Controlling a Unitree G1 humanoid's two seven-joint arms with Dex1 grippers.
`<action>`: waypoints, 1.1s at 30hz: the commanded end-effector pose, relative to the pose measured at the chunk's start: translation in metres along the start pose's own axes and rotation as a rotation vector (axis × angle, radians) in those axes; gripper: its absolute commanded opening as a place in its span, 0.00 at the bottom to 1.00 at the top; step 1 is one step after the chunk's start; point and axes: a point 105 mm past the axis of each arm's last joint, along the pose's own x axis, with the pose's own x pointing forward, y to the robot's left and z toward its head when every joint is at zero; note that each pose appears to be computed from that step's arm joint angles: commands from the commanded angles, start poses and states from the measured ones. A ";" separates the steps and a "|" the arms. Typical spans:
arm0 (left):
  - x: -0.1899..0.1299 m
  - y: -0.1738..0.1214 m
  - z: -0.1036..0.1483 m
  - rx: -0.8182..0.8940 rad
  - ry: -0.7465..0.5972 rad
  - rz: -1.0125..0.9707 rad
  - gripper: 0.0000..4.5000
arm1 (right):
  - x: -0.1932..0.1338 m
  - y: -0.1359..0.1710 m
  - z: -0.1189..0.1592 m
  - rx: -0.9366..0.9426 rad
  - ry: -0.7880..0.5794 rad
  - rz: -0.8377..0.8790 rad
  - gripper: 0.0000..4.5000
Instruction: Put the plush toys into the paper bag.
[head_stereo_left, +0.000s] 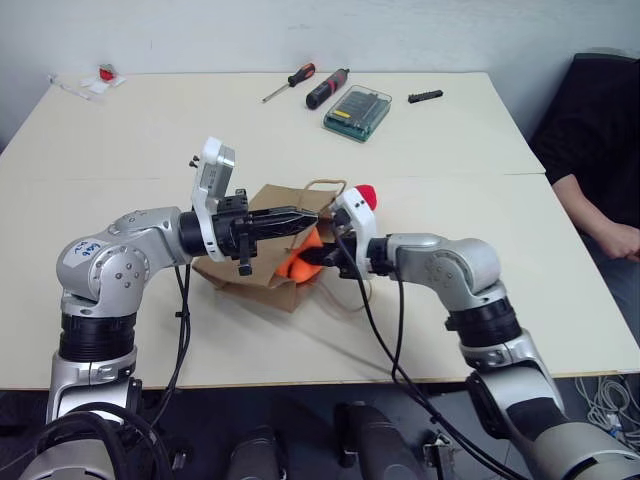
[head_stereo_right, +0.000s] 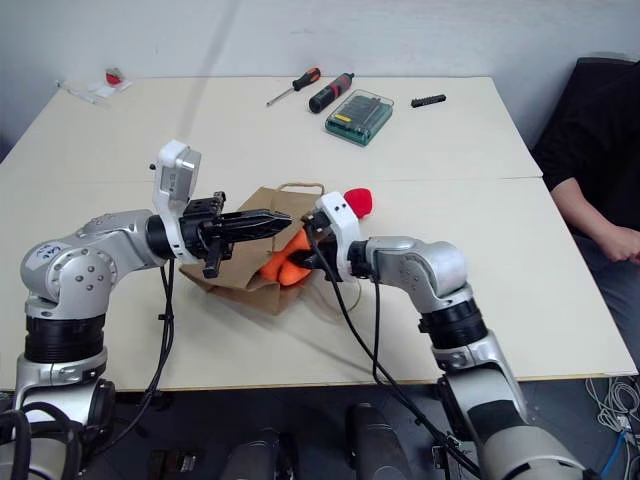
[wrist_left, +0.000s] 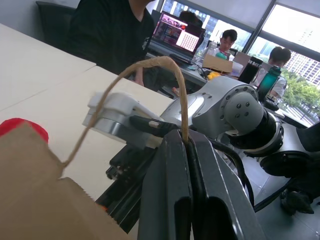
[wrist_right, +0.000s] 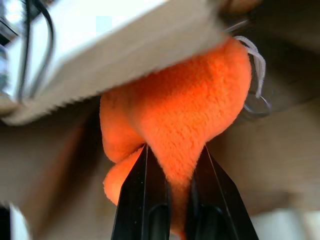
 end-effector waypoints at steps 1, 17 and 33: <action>0.004 -0.006 0.010 0.067 -0.035 -0.004 0.00 | 0.016 -0.001 0.013 0.085 -0.078 -0.021 0.00; -0.033 0.048 0.023 0.121 -0.175 0.406 0.00 | -0.025 0.015 0.017 -0.347 -0.182 -0.001 0.78; -0.057 0.035 0.035 0.097 -0.188 0.424 0.00 | -0.141 -0.029 0.016 -0.305 -0.254 -0.363 0.99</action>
